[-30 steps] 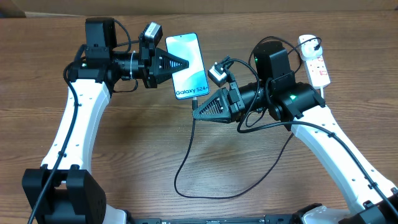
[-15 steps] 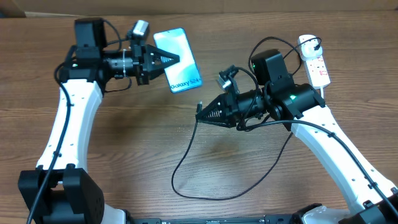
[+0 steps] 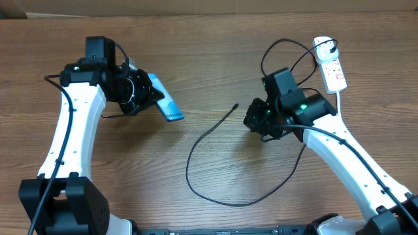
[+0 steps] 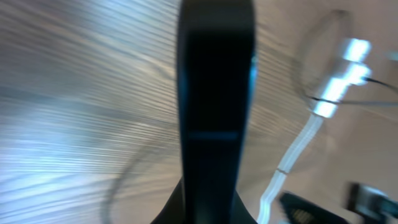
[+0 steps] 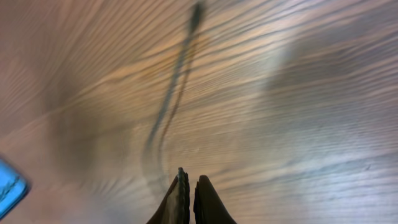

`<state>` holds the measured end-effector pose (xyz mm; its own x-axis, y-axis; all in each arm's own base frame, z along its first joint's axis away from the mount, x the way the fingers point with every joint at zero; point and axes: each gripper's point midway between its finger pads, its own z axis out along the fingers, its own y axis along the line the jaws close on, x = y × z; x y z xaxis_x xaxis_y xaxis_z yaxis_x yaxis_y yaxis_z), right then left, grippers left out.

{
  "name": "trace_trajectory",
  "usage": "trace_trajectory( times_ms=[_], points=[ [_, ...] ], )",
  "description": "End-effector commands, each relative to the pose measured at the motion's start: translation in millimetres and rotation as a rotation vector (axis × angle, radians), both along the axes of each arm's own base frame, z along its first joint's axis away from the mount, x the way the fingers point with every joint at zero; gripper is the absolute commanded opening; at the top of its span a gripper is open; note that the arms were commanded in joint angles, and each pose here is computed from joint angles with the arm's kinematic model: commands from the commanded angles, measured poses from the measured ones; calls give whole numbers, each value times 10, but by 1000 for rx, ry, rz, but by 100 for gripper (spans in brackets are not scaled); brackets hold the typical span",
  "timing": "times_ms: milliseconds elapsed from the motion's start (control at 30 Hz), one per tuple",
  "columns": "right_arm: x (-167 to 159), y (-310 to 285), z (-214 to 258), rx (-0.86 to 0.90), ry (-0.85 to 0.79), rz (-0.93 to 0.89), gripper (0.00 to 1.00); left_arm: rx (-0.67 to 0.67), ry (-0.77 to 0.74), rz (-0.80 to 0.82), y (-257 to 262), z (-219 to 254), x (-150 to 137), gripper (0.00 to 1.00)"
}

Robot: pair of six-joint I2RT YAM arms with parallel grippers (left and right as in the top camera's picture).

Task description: Plug charger to phone and switch on socket

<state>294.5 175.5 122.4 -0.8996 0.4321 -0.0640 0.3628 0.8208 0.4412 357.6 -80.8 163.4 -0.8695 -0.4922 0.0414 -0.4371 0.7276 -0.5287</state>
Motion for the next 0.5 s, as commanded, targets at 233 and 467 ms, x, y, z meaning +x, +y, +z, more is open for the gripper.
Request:
trace_trajectory(
  times_ms=[233,467],
  points=[
    [-73,-124,-825,-84,118,-93,4,415,-41,-67,138,-145,-19,4],
    [152,207,-697,74,18,2,53,499,0,-4,232,-274,-82,4]
  ],
)
